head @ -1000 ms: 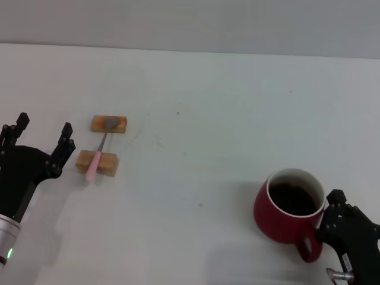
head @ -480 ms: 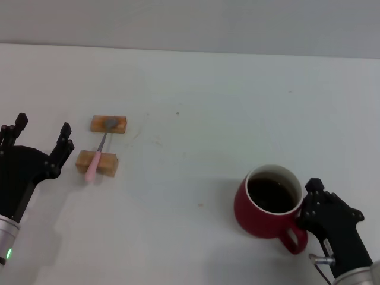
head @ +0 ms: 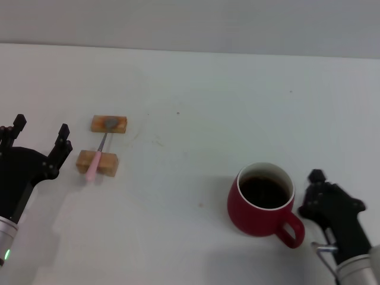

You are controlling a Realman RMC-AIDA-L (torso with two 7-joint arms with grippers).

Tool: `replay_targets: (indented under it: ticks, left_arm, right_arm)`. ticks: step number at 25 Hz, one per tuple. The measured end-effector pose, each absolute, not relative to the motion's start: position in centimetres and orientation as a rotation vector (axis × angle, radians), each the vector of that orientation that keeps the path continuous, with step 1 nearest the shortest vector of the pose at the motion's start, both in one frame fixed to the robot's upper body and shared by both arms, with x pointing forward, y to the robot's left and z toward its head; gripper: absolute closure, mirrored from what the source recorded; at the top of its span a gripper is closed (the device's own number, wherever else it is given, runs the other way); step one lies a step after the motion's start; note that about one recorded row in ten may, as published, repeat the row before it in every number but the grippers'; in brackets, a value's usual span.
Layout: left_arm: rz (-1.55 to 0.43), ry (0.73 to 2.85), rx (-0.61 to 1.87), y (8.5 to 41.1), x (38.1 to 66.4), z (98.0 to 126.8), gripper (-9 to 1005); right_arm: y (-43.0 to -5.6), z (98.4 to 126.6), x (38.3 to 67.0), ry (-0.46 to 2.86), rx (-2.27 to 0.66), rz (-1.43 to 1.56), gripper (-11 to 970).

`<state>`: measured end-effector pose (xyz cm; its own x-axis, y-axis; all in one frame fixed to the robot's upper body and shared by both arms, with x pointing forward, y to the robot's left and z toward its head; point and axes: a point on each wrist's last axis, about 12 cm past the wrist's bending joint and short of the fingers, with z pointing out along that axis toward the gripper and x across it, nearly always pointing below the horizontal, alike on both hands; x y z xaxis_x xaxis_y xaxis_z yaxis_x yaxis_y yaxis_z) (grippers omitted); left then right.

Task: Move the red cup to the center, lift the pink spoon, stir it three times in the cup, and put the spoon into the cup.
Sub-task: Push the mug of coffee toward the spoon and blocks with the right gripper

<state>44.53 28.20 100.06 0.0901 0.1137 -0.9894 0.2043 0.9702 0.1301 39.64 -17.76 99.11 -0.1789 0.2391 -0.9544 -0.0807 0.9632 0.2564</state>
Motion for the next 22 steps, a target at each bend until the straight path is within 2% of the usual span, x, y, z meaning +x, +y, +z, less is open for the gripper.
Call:
replay_targets:
  ticks: [11,22]
  left_arm:
    - [-0.070,1.482,0.264,28.1,44.7,100.1,190]
    - [-0.071,1.491,0.267,28.0,44.8,100.0,190]
  right_arm:
    - [-20.4,101.0,38.3,1.532,0.171,0.077,960]
    - [-17.9,103.6,38.2,1.372,-0.014,0.094,959]
